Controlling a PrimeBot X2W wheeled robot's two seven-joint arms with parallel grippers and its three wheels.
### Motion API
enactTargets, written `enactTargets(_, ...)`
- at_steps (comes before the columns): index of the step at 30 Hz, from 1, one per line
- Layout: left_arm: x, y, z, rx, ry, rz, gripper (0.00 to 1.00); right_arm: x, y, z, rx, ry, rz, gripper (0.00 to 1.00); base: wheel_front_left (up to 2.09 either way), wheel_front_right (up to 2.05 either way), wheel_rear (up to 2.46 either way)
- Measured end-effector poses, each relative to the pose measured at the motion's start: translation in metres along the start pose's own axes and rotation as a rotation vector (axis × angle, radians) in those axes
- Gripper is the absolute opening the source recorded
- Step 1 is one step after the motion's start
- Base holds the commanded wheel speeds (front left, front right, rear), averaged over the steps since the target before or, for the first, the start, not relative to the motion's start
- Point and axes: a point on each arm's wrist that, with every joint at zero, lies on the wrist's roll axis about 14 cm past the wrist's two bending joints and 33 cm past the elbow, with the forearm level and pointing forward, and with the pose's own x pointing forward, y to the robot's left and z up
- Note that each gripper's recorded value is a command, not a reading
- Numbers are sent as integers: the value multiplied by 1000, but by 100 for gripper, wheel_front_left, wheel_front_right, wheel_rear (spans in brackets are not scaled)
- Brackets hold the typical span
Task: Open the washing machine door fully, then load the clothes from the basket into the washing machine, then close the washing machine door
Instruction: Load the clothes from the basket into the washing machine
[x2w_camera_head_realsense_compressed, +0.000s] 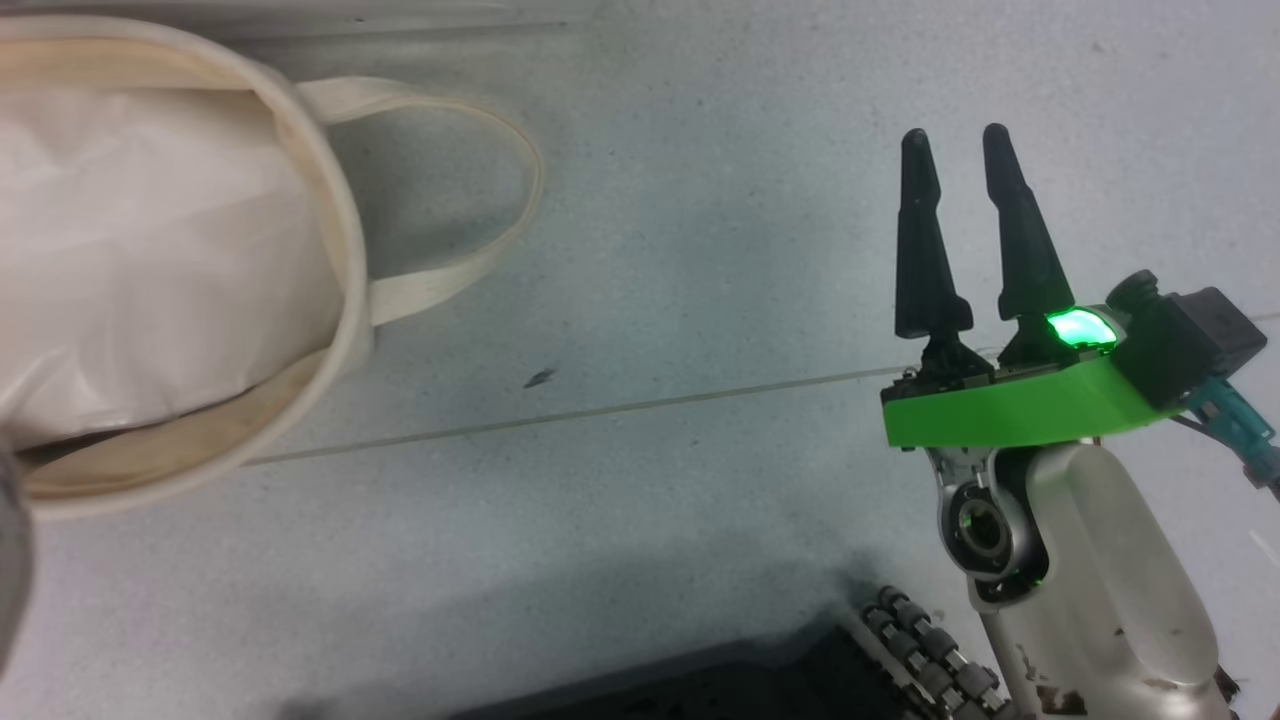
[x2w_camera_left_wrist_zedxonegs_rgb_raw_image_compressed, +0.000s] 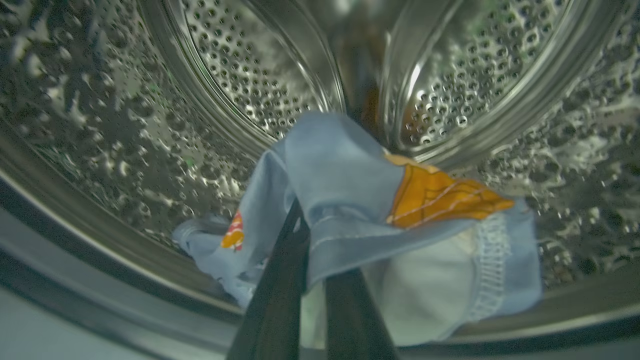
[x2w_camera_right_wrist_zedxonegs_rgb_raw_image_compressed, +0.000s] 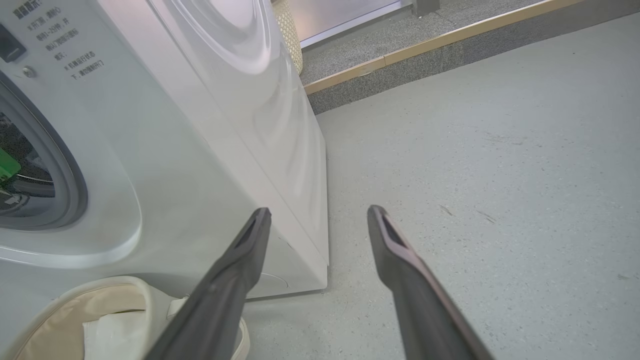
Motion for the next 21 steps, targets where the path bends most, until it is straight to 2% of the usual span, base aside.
enactTargets(6,25,32,50,-42,-174,113,0,1,-6,-8,-10,21,-7,100,0,0,0)
enactTargets(12,34,22,36,0,-171,112,0,-2,-13,-18,-17,50,-23,100,0,0,0)
enactTargets(13,36,22,31,0,-156,121,100,-2,-14,-20,-17,54,-25,100,0,0,0)
enactTargets(17,41,22,9,7,-105,134,100,-2,-20,-26,-19,63,-37,100,0,0,0)
enactTargets(21,40,18,13,6,-116,105,100,1,-17,-30,-15,68,-28,100,0,0,0)
